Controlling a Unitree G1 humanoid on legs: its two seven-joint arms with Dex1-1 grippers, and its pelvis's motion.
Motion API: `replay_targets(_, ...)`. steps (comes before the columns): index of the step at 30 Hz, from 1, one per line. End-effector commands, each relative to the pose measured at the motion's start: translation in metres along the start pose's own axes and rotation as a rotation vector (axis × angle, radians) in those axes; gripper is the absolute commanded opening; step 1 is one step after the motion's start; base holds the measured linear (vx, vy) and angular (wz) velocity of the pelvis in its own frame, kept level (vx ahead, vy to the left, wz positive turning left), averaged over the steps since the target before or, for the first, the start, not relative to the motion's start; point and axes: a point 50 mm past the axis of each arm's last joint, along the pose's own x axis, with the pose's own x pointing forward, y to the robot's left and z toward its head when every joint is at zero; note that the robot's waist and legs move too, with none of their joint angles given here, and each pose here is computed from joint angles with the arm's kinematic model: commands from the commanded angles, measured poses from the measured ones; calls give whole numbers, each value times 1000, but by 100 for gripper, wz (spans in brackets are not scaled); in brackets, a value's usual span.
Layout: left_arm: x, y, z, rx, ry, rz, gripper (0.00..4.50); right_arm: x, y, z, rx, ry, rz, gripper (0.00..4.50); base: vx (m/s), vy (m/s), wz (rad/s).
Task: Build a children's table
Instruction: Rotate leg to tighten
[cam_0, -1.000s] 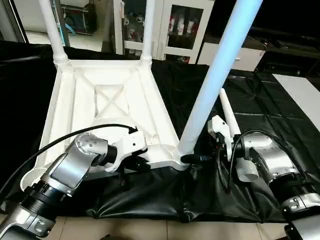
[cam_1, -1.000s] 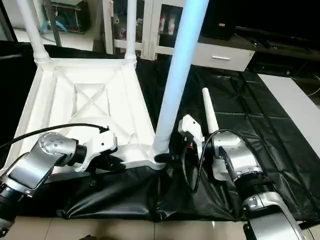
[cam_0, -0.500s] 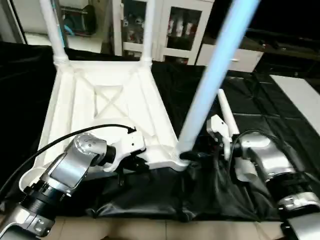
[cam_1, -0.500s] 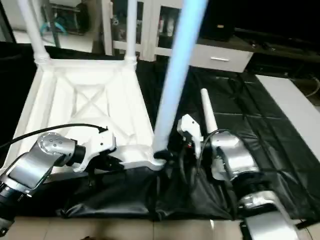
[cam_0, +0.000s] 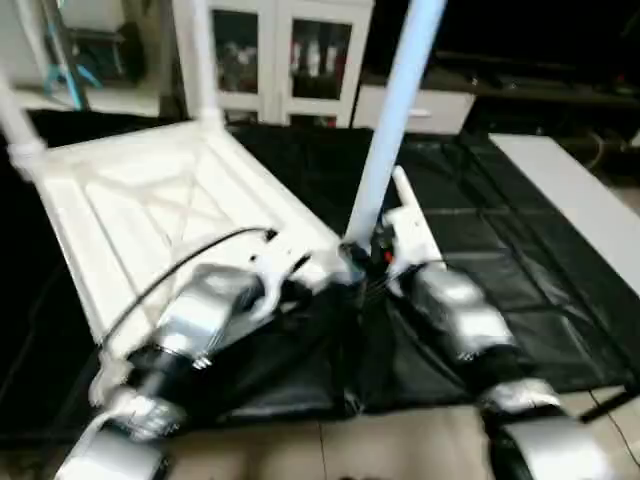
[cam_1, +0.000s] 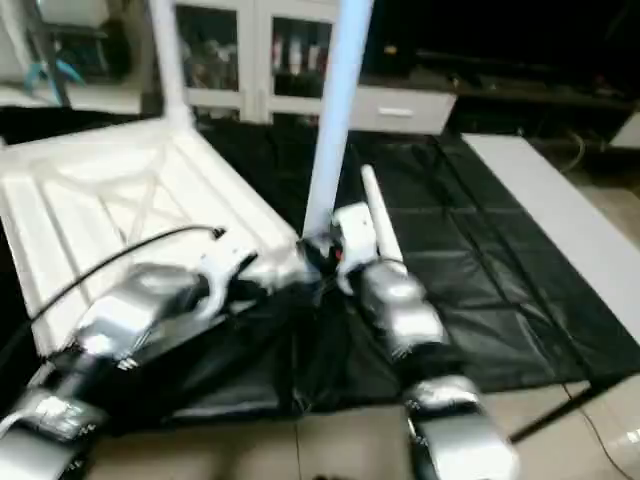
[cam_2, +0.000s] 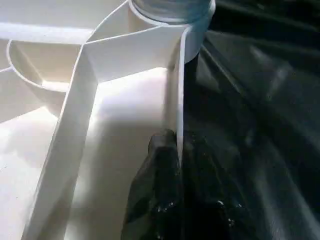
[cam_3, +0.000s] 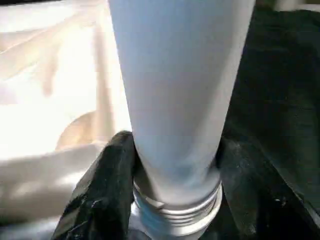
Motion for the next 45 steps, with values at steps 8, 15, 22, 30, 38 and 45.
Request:
replay_targets(8, 1, 2, 35, 74, -136, 125, 0, 5, 49, -27, 17, 64, 172, 206, 0, 0, 0)
replay_targets(15, -7, 3, 22, 120, -115, 52, 0, -10, 23, -6, 78, -78, 275, 307, 0, 0, 0)
replay_targets(22, -24, -8, -7, 191, -50, -208, 0, -45, -17, 15, -116, -99, 400, 365, 0, 0, 0)
replay_targets(30, -41, 4, -33, 248, 64, -273, 0, -103, -48, 17, -318, 85, 701, 411, 73, -10, 11)
replay_targets(38, -56, -1, -43, 323, 89, -416, 0, -111, -64, 30, -403, 134, 667, 446, 7, 1, -1)
replay_targets(45, -61, -13, -44, 342, 90, -531, 0, -108, -56, 28, -423, 166, 742, 446, 0, 0, 0)
